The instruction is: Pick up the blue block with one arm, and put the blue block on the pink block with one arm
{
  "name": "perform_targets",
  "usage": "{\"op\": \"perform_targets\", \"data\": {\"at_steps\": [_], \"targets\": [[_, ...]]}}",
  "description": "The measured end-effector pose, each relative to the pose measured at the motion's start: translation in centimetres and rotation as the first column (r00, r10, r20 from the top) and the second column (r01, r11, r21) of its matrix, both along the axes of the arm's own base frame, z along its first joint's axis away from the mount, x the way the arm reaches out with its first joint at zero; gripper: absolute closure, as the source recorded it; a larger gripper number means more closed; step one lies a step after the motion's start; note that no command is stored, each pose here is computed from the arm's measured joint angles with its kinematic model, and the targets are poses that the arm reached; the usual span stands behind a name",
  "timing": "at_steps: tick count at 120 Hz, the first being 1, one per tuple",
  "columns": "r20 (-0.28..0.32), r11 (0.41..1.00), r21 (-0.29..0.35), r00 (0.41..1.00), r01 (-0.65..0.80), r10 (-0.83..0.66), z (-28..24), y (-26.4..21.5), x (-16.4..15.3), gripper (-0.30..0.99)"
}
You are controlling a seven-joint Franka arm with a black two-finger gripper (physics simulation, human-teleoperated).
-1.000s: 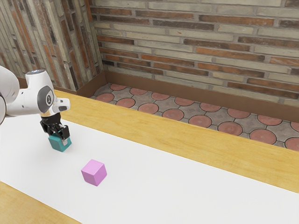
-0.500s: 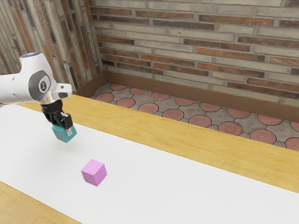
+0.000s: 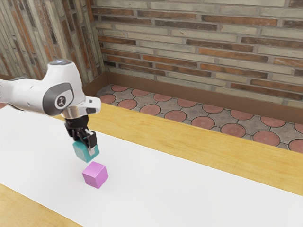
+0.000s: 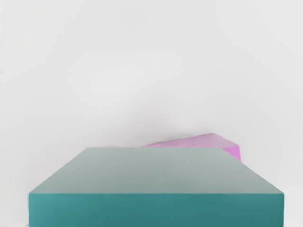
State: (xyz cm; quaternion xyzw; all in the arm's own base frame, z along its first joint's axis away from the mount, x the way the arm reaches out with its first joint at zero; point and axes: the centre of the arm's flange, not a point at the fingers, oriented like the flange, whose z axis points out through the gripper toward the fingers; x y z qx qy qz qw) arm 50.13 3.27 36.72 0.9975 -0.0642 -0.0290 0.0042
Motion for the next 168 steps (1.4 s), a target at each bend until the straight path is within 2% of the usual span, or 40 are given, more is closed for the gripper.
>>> {"op": "perform_targets", "data": {"at_steps": [29, 56, 74, 86, 105, 168], "targets": [[-0.003, 0.985, 0.028, 0.985, -0.172, 0.172, 0.5, -0.4, -0.9, 0.29], [-0.008, 0.968, 0.065, 0.97, -0.241, 0.242, -1.3, -2.2, -2.9, 0.3], [0.026, 0.958, 0.067, 0.96, -0.279, 0.278, -1.6, -2.9, -3.1, 0.3], [0.051, 0.952, 0.04, 0.952, -0.304, 0.302, -1.0, -3.5, -2.9, 0.3], [0.064, 0.952, 0.021, 0.951, -0.305, 0.303, -1.1, -3.6, -2.9, 0.3], [0.076, 0.975, 0.014, 0.973, -0.22, 0.218, -1.9, -3.5, -2.7, 0.3]]}}
